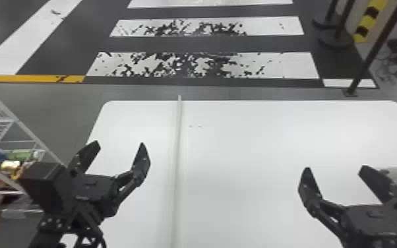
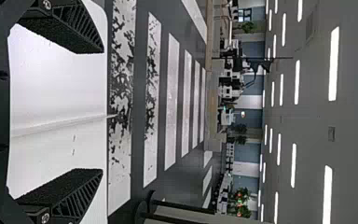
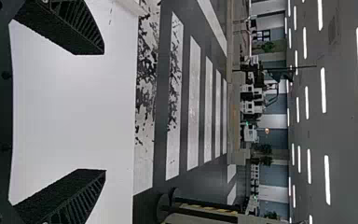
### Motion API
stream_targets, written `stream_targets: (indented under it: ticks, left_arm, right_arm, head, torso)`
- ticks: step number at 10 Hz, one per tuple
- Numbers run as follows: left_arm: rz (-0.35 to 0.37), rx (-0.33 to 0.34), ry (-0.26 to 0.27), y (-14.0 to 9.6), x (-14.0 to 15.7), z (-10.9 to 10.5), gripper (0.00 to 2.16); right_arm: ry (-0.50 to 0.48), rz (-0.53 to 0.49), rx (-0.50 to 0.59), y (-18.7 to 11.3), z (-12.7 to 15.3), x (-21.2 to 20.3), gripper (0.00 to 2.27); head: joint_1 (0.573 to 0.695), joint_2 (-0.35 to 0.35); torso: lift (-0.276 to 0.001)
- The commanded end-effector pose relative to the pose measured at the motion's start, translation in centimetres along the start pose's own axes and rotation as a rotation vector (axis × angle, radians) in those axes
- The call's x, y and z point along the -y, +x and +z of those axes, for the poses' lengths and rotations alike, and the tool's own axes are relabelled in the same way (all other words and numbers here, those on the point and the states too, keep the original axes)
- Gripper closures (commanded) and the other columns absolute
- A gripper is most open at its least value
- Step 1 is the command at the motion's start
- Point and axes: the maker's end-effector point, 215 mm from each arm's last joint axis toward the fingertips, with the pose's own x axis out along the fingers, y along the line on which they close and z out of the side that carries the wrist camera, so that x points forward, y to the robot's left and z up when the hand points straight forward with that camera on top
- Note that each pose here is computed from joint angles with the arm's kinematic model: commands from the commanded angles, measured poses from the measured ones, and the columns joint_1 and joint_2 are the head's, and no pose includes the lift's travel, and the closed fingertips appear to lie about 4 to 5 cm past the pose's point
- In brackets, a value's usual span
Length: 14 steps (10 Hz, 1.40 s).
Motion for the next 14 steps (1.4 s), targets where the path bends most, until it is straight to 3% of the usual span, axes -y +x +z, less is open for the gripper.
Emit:
stream_targets:
  ticks: [1, 14]
  left_arm:
    - [0.0, 0.0, 0.002, -0.04, -0.03, 0.04, 0.08]
    - [0.002, 0.001, 0.004, -0.03, -0.14, 0.06, 0.08]
  right_arm:
    - [0.0, 0.001, -0.002, 0.02, -0.05, -0.07, 0.0]
    - [-0.006, 0.004, -0.016, 0.08, -0.39, -0.11, 0.03]
  head:
    - [0.695, 0.1]
    - [0.695, 0.103]
  torso:
    - [-0.029]
    - [-0.029]
